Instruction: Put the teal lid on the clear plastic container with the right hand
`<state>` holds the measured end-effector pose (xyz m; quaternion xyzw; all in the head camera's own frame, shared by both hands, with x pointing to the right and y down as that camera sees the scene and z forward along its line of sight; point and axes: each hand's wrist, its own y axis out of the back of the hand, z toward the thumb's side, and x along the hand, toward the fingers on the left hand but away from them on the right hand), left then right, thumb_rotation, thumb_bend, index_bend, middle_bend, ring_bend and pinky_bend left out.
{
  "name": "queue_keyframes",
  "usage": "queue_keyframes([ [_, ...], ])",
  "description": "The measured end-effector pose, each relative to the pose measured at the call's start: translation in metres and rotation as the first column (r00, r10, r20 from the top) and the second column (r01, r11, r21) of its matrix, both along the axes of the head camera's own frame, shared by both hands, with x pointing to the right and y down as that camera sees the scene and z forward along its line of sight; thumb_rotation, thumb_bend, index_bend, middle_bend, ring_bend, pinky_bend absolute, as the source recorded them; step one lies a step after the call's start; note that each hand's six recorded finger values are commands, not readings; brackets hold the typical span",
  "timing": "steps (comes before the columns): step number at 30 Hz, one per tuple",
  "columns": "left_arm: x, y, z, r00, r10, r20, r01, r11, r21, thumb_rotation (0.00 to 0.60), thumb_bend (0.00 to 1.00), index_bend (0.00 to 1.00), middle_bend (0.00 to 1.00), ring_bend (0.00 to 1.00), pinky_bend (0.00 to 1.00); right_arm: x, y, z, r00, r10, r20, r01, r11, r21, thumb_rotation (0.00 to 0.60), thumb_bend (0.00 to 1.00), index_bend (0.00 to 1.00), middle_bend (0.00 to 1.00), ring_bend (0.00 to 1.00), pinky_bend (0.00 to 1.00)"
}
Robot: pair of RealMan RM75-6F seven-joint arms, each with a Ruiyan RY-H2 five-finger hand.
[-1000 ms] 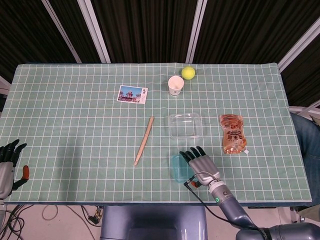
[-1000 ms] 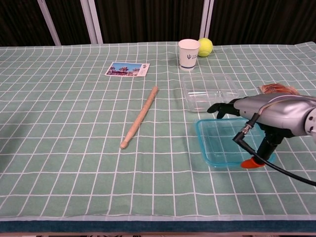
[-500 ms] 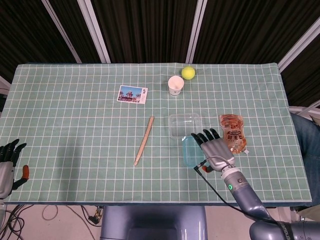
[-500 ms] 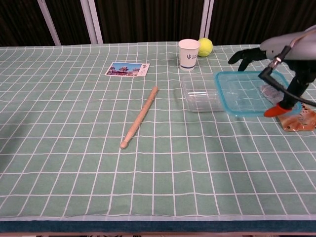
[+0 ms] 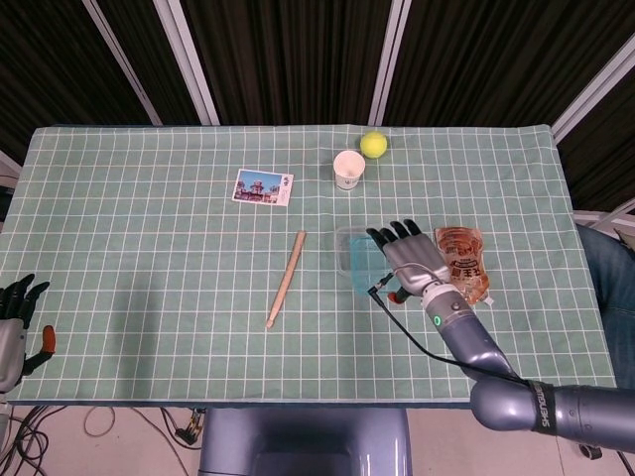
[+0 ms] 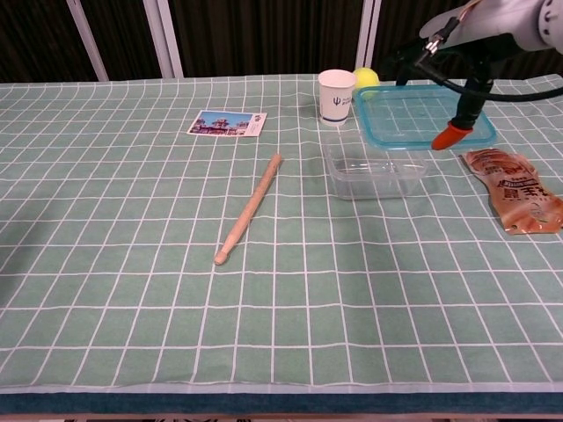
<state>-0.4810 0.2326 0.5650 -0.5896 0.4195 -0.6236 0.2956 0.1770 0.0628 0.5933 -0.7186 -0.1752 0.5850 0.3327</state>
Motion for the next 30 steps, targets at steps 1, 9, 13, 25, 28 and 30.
queue_keyframes([
  [1, 0.000, 0.000, 0.000, 1.000, -0.001, 0.001, 0.001, 1.000, 0.000, 0.600, 0.57, 0.11, 0.00, 0.00, 0.00, -0.002, -0.003, 0.003, 1.000, 0.002, 0.000, -0.002, 1.000, -0.003, 0.600, 0.30, 0.00, 0.35, 0.03, 0.00],
  [9, -0.001, 0.000, 0.001, 1.000, -0.006, 0.001, 0.006, 1.000, -0.009, 0.600, 0.57, 0.12, 0.00, 0.00, 0.00, -0.022, -0.025, 0.025, 1.000, 0.014, -0.013, -0.014, 1.000, -0.020, 0.600, 0.30, 0.00, 0.35, 0.03, 0.00],
  [13, -0.001, 0.000, 0.002, 1.000, -0.008, 0.001, 0.008, 1.000, -0.012, 0.600, 0.57, 0.11, 0.00, 0.00, 0.00, -0.029, -0.031, 0.037, 1.000, 0.014, -0.023, -0.014, 1.000, -0.024, 0.600, 0.30, 0.00, 0.35, 0.03, 0.00],
  [25, -0.002, 0.000, 0.003, 1.000, -0.015, 0.005, 0.015, 1.000, -0.020, 0.600, 0.57, 0.11, 0.00, 0.00, 0.00, -0.038, -0.040, 0.066, 0.998, -0.030, -0.048, 0.030, 0.999, -0.012, 0.600, 0.30, 0.00, 0.35, 0.03, 0.00],
  [28, -0.002, 0.000, 0.003, 1.000, -0.016, 0.007, 0.016, 1.000, -0.020, 0.600, 0.57, 0.11, 0.00, 0.00, 0.00, -0.040, -0.042, 0.068, 0.999, -0.035, -0.040, 0.034, 0.999, -0.011, 0.600, 0.30, 0.00, 0.35, 0.03, 0.00],
  [30, -0.003, 0.000, 0.003, 1.000, -0.018, 0.009, 0.018, 1.000, -0.018, 0.600, 0.57, 0.11, 0.00, 0.00, 0.00, -0.041, -0.043, 0.069, 0.998, -0.047, -0.038, 0.047, 0.999, -0.007, 0.600, 0.30, 0.00, 0.35, 0.03, 0.00],
])
